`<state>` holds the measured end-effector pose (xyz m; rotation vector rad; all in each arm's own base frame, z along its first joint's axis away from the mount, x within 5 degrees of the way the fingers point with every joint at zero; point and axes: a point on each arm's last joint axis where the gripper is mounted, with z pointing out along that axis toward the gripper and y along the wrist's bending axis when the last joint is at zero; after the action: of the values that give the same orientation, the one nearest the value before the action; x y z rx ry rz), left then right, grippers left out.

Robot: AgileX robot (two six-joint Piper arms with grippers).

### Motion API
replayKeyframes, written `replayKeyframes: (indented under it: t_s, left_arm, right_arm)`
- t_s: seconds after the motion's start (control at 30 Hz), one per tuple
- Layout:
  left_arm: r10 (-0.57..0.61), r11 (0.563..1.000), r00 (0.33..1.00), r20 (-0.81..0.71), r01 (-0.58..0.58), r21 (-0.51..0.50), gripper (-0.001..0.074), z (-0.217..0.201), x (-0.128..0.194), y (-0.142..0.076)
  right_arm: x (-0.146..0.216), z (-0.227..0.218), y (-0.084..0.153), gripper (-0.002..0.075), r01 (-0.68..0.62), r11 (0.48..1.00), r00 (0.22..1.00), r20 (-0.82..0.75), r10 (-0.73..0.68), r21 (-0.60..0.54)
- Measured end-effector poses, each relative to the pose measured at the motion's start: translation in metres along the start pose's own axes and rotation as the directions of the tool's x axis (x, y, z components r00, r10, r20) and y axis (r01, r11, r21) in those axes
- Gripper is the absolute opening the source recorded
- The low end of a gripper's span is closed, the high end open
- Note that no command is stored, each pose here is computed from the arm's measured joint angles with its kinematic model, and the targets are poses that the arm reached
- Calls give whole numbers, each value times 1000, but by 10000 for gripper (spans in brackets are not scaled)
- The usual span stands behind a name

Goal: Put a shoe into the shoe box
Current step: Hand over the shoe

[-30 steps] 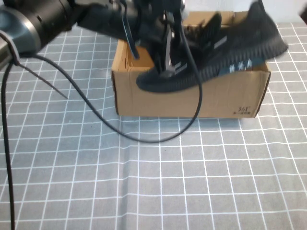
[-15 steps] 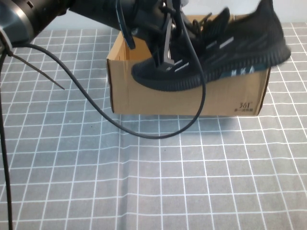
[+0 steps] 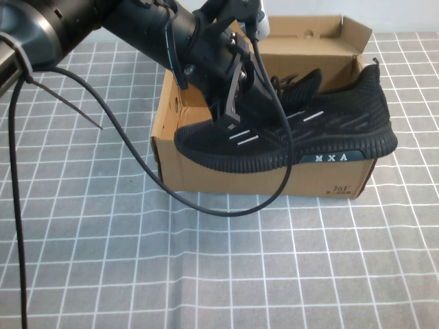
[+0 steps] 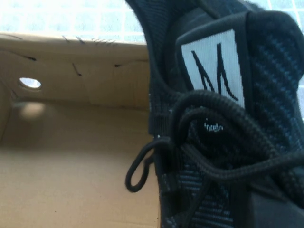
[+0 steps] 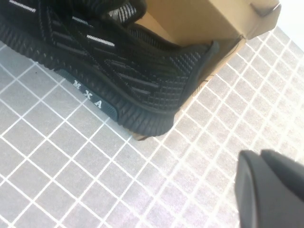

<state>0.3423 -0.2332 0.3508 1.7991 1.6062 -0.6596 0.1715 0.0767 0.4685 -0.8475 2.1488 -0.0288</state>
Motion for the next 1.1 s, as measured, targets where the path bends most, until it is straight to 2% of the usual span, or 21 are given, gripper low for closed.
replayKeyframes:
  t_s: [0.3, 0.43, 0.57, 0.7, 0.8, 0.87, 1.0, 1.1]
  left_arm:
    - [-10, 1000, 1000, 0, 10, 0, 20, 0, 0, 0]
    - [-2, 1000, 1000, -16, 2, -5, 20, -1, 1, 0]
    - [20, 1000, 999, -31, -20, -23, 20, -8, -2, -3]
    - [38, 998, 999, -23, -39, -40, 20, -17, -8, -7]
    - [61, 997, 998, -21, -62, -48, 20, -21, -11, -9]
    - [90, 995, 996, -22, -91, -50, 20, -24, -13, -10]
    - [119, 991, 992, -46, -121, -51, 20, -24, -11, -10]
    - [148, 987, 987, -61, -152, -52, 20, -25, -10, -10]
  right_arm:
    - [-8, 3, 5, -16, -20, 998, 998, 64, 25, -64]
    - [-20, 25, 10, 6, 46, 991, 995, 97, -35, -122]
    - [-31, 56, 11, 106, 96, 985, 992, 92, -83, -145]
    - [-42, 88, 7, 248, 108, 989, 989, 113, -96, -105]
    - [-47, 102, 6, 289, 104, 990, 987, 131, -92, -90]
    - [-50, 105, 6, 298, 42, 995, 987, 157, -27, -93]
    - [-57, 106, 4, 303, -217, 969, 951, 198, 238, -119]
    - [-59, 106, 3, 303, -295, 946, 934, 168, 315, -136]
